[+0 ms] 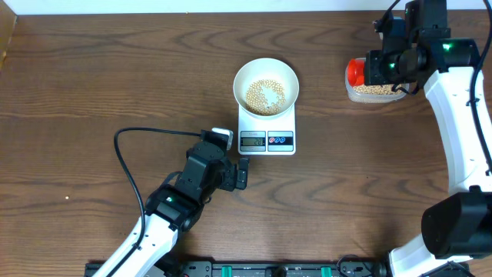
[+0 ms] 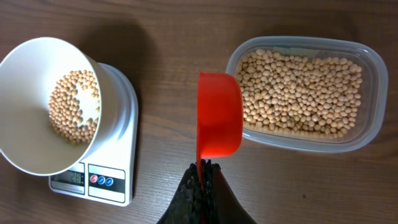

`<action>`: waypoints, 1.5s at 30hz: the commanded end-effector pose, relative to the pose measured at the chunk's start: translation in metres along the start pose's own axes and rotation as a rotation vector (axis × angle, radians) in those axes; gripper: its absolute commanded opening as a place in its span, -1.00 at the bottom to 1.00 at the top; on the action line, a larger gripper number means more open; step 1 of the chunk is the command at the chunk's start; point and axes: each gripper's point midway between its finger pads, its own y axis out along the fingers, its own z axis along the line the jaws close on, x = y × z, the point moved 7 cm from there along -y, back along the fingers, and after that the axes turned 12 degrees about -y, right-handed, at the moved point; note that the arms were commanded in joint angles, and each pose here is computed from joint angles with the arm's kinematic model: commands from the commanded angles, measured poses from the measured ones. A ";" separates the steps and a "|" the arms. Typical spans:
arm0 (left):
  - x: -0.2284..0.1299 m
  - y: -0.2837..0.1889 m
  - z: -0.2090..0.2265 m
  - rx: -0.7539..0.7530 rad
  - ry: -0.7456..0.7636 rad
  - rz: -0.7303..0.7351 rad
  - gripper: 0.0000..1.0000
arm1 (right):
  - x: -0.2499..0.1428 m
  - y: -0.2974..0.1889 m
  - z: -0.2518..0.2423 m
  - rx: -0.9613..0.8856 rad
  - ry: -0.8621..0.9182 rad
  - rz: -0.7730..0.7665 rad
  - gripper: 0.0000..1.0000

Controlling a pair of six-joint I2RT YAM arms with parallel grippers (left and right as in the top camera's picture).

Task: Scoop item into bowl and weigh 50g on scale
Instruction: 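Lower the scoop into the tub and scoop more chickpeas, right gripper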

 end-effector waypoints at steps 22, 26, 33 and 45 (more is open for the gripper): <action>0.000 0.000 0.001 0.012 0.008 -0.002 0.99 | 0.002 -0.003 0.005 0.045 0.001 -0.015 -0.98; 0.000 0.000 0.001 0.012 0.008 -0.002 0.98 | 0.002 -0.003 0.005 0.045 0.001 -0.015 -0.98; 0.000 0.000 0.001 0.012 0.008 -0.002 0.98 | 0.002 -0.003 0.005 0.049 0.001 -0.016 -0.98; 0.000 0.000 0.001 0.012 0.008 -0.002 0.98 | 0.006 -0.003 0.004 0.039 -0.012 -0.041 -0.98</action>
